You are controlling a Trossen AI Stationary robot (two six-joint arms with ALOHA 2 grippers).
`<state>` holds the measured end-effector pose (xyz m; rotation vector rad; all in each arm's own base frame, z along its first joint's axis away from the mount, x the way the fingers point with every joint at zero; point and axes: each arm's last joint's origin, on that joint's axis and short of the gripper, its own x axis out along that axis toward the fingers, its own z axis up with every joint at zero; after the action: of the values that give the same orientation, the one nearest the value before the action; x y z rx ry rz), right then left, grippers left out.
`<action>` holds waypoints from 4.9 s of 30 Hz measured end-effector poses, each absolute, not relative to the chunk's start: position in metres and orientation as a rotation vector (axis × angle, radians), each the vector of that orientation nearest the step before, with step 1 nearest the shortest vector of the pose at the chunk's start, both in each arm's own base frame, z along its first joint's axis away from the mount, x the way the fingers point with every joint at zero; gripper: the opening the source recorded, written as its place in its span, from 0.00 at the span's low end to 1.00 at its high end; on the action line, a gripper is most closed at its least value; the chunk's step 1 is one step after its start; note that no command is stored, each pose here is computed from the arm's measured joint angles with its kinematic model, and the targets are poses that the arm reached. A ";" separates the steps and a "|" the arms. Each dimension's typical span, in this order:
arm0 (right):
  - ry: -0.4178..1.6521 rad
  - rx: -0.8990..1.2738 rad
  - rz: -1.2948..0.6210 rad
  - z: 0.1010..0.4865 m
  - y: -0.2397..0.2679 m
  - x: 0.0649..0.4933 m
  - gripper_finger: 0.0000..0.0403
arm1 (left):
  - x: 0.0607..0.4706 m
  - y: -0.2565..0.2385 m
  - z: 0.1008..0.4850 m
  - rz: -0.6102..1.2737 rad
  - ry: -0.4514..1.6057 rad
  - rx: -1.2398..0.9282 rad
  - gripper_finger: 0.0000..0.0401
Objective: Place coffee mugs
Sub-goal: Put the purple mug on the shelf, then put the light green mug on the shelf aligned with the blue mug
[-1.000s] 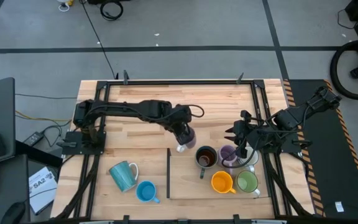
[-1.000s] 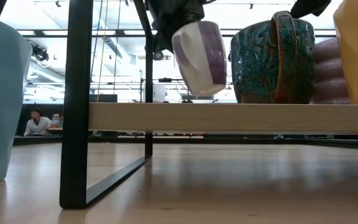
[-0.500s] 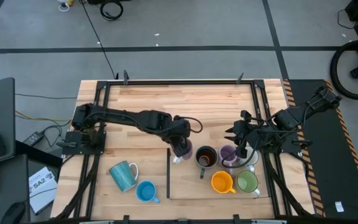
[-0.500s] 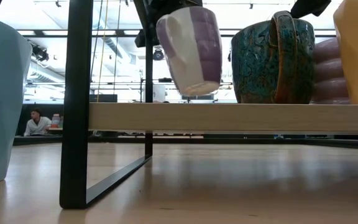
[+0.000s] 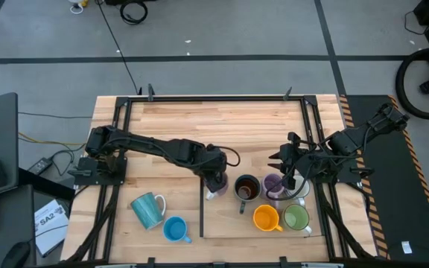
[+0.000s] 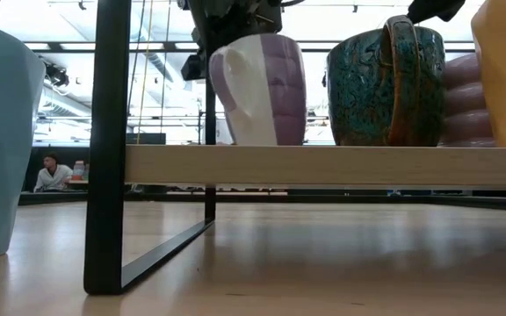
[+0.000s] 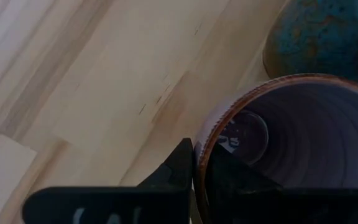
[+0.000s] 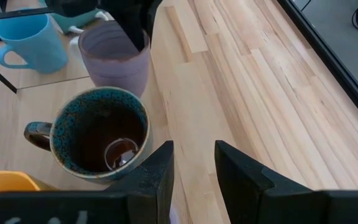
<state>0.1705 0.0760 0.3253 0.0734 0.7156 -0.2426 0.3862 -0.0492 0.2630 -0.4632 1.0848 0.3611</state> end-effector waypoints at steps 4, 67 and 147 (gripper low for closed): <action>0.716 0.073 -0.243 0.325 0.076 0.170 0.30 | 0.388 -0.051 0.257 0.350 1.061 -0.467 0.08; 0.718 0.055 -0.236 0.325 0.076 0.170 0.30 | 0.394 -0.063 0.254 0.294 1.017 -0.420 0.11; 0.724 0.083 -0.194 0.326 0.078 0.171 0.30 | 0.154 -0.052 0.279 0.131 1.491 -0.527 0.28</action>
<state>0.1714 0.0779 0.3259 0.0828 0.7237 -0.1940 0.1537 -0.0516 0.2791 -0.5268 1.4913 0.1312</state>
